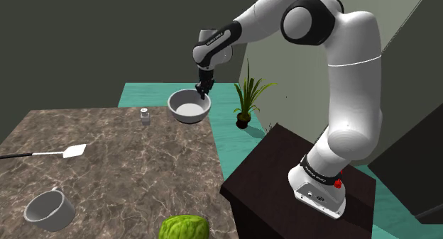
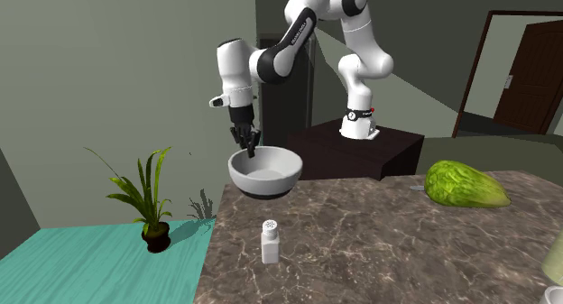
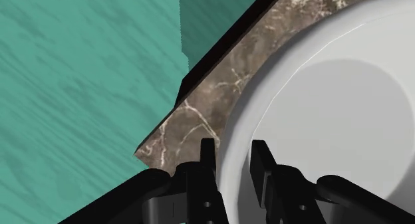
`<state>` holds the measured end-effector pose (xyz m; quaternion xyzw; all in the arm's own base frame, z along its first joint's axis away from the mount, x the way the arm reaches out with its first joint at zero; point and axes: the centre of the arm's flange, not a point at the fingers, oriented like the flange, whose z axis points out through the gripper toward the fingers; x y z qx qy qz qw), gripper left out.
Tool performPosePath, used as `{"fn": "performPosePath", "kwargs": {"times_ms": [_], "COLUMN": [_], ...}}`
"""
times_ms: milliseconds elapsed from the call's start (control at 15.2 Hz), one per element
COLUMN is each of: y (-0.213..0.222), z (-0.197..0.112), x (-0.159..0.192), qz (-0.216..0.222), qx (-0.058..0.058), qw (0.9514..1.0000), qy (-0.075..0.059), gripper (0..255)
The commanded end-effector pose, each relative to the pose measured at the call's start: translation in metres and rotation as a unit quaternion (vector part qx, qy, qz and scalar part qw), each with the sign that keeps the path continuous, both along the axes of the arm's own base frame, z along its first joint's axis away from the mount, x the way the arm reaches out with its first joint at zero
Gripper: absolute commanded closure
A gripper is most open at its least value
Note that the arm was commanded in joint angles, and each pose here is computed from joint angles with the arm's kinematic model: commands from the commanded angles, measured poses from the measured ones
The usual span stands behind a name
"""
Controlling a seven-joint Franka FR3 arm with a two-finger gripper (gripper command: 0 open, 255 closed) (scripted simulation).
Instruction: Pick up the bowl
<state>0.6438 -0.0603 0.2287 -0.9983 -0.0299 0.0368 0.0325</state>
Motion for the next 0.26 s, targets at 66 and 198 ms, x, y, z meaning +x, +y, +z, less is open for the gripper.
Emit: {"fn": "performPosePath", "kwargs": {"times_ms": [66, 198], "y": [0.0001, 0.0001], "z": [0.0167, 0.0175], "x": [-0.0002, -0.0002], "qz": [0.000, 0.000], "qx": [0.000, 0.000], "qw": [1.0000, 1.0000], "qy": [-0.001, -0.001], "gripper": [255, 255]}}
